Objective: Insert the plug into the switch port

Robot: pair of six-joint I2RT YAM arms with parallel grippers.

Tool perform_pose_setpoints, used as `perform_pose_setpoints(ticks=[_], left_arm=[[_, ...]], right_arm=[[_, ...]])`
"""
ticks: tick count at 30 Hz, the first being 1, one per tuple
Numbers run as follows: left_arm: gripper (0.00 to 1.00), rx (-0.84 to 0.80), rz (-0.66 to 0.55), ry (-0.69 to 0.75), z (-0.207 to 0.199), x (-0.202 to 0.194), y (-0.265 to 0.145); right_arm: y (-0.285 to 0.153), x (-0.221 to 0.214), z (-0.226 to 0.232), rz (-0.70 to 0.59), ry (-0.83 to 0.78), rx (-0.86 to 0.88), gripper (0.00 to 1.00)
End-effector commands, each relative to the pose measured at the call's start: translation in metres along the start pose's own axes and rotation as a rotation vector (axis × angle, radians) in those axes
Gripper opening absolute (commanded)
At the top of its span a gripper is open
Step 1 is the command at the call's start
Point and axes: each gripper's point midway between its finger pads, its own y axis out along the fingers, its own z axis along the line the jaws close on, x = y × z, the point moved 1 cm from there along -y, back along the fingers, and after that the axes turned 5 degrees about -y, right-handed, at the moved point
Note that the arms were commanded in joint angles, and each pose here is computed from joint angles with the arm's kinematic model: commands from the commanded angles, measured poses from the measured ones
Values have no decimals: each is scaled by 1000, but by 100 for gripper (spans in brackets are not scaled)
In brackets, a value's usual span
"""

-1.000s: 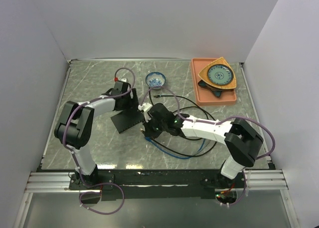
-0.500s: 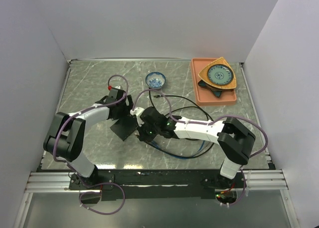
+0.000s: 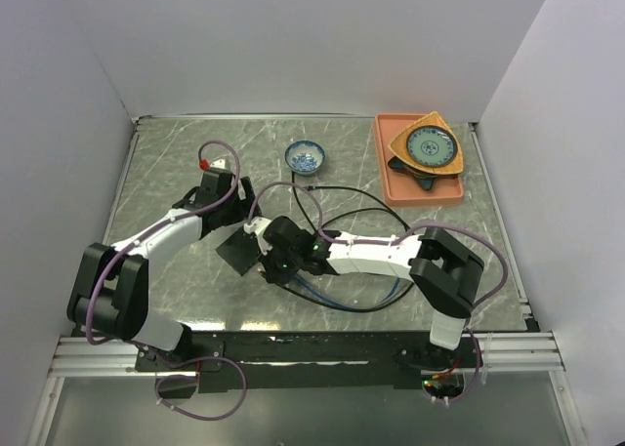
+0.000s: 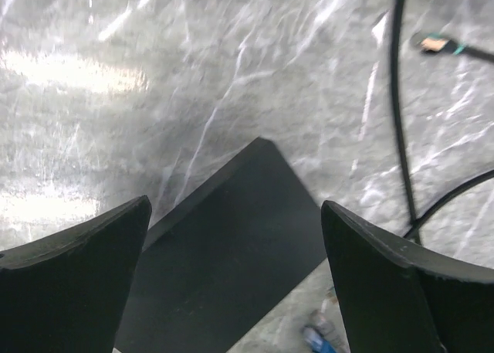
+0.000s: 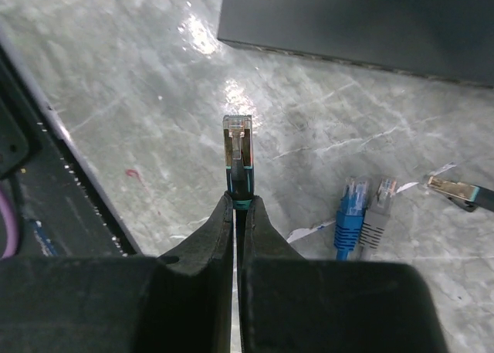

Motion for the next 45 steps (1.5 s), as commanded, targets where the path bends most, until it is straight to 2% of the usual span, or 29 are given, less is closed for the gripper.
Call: perform_pose_setpoints(ticks=[1,14,45], left_arm=[[98,-6,2,13,9,-8,8],[96,-23,76,-13,32,-46,21],[92,-57,91,-13,30,-49,16]], right_arm=[[12,13,7,-30,21,-1,0],[43,-6,-4,20,123,-75,0],[58,-5,-33,83,200,-277,0]])
